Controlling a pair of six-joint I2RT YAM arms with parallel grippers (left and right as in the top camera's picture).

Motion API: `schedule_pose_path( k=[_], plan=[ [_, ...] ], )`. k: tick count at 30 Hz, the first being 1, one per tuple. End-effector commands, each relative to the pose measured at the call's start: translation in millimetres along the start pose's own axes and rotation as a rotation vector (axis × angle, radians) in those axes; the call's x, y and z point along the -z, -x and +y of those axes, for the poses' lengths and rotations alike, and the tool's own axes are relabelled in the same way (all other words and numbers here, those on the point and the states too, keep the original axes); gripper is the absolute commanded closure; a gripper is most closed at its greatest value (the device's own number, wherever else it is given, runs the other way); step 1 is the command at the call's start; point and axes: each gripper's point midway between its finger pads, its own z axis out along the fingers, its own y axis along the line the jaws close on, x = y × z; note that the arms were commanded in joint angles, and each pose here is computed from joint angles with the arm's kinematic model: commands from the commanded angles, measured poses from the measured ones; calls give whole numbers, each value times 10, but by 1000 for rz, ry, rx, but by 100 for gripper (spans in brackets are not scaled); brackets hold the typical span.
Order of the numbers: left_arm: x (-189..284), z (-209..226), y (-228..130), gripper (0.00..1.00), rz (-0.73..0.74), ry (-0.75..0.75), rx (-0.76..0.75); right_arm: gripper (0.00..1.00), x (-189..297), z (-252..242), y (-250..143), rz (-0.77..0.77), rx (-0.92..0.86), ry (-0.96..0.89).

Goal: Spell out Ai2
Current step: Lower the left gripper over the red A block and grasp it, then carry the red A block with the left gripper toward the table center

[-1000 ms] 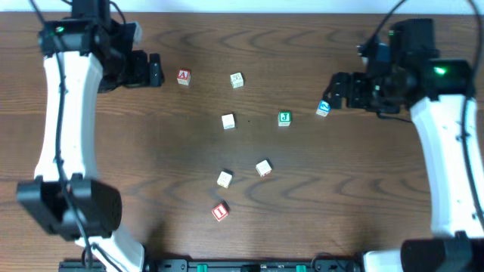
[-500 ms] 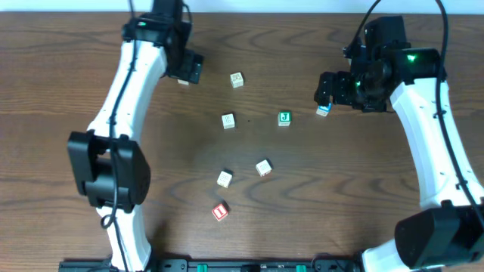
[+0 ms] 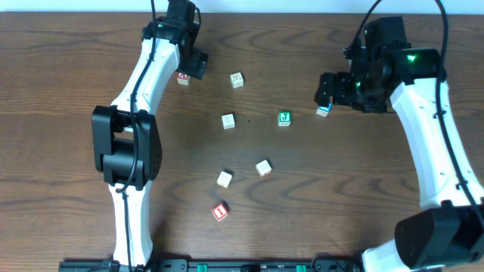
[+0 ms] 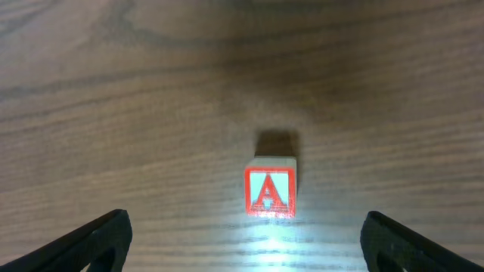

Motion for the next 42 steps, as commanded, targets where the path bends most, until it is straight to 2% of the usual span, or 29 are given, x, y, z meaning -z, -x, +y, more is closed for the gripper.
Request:
schedule_pose_path(
  k=[1,9,21,23,24,27,29,32,33,35,38,42],
  plan=[
    [2,39,83,5,-28,-6,9,1,29,31,18,-8,1,-6],
    [-194,-43,44,5,-18,-127,111,1,29,28,6,-4,0,-7],
    [-463,-225,-128,5,51,-189,118,1,29,21,-26,9,-2,-9],
    [-537,-244,-174,0,69,-191,121,1,29,21,-27,10,-2,-10],
    [-571,-254,-201,6,79,-191,126,1,29,21,-27,10,-2,-10],
    [-641,-276,-251,9,98,-193,137,1,29,21,-27,10,-2,-10],
    [-663,-280,-256,17,99,-192,139,1,29,21,-27,10,-2,-10],
    [-668,-270,-235,46,90,-187,140,1,29,21,-28,10,-2,-10],
    [-668,-263,-225,61,86,-184,140,1,29,21,-29,10,-2,-10],
    [-670,-260,-217,75,83,-182,145,1,29,21,-30,11,-2,-10],
    [-670,-256,-225,82,88,-179,156,1,29,20,-31,11,-2,-10],
    [-637,-270,-270,83,112,-180,197,1,29,16,-29,10,-2,-12]
  ],
)
